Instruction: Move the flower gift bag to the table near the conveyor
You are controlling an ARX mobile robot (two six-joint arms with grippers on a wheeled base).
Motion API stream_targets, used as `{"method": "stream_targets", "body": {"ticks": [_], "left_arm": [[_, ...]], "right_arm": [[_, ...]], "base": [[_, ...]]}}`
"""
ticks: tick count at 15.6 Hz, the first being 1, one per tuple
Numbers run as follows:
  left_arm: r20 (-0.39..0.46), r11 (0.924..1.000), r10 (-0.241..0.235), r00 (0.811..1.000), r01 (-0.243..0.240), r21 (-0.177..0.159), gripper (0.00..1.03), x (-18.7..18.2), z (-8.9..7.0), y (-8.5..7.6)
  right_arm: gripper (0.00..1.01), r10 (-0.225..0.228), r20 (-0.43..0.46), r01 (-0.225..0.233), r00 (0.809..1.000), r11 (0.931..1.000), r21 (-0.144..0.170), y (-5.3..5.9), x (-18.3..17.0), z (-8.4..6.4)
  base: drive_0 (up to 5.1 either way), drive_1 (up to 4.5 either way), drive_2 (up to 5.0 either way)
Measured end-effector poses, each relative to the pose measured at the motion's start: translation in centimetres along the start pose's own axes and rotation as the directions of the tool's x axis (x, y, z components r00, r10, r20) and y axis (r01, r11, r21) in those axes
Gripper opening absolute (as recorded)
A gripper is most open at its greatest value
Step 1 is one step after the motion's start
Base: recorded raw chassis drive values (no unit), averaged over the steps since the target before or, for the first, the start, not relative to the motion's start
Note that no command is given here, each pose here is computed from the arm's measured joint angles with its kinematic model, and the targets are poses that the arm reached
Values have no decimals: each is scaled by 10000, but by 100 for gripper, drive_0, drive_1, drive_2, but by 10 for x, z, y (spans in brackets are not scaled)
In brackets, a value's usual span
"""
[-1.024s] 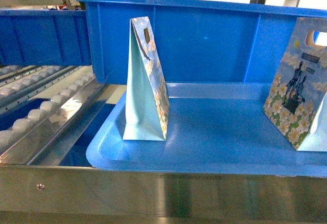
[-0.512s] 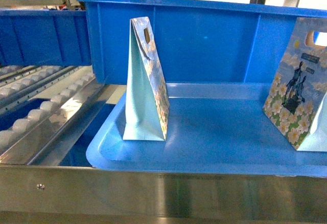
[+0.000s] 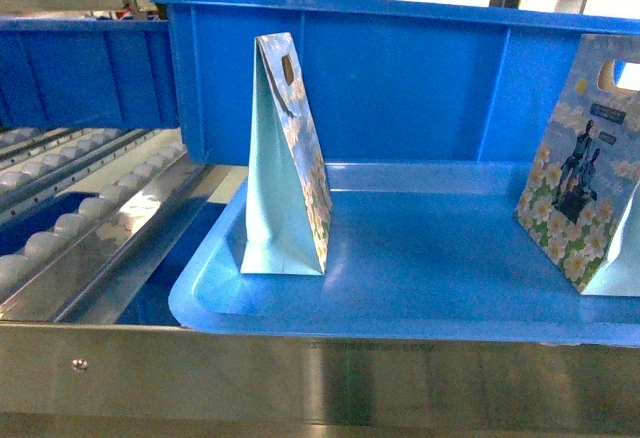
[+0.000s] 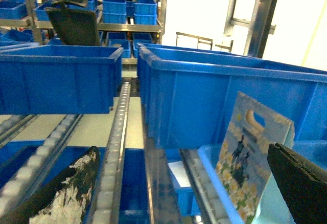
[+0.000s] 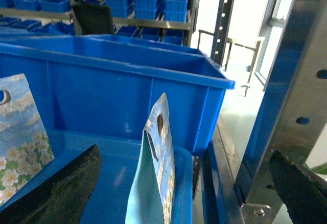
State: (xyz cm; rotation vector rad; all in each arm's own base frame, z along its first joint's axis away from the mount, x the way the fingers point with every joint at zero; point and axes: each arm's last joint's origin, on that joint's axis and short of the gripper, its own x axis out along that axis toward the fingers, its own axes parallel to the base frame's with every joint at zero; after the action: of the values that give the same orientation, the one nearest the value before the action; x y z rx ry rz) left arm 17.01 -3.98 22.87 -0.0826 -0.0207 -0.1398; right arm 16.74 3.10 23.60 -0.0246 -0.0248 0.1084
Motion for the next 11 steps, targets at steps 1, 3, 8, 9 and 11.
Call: {"method": "stream_targets", "body": {"ticks": [1,3,8,9,11], "left_arm": [[-369,9998,-192,9991,189,-81,98,14,6,-6],[-972,9979,-496,9940,452,-471,98,47,16,-15],[-1680,9928,-1089,9798,989,-672,98,112,31,-36],[-1788,9930,-1074,9780,967,-674,98,112,29,-36],[-1622,9928,-1072,9809,968,-711,98,111,32,-36]], "right_arm": [[98,162,-338,-160,9993,9999,42,3,12,4],[98,515,-621,-510,9967,9987,93,13,38,18],[98,894,-1997,-889,9758,9960,118,28,96,28],[98,884,-2353,-883,9679,9960,111,29,101,23],[98,899,-2953,-908,9512,9958,106,28,112,11]], "base": [[0,0,0],[0,0,0],[0,0,0],[0,0,0],[0,0,0]]}}
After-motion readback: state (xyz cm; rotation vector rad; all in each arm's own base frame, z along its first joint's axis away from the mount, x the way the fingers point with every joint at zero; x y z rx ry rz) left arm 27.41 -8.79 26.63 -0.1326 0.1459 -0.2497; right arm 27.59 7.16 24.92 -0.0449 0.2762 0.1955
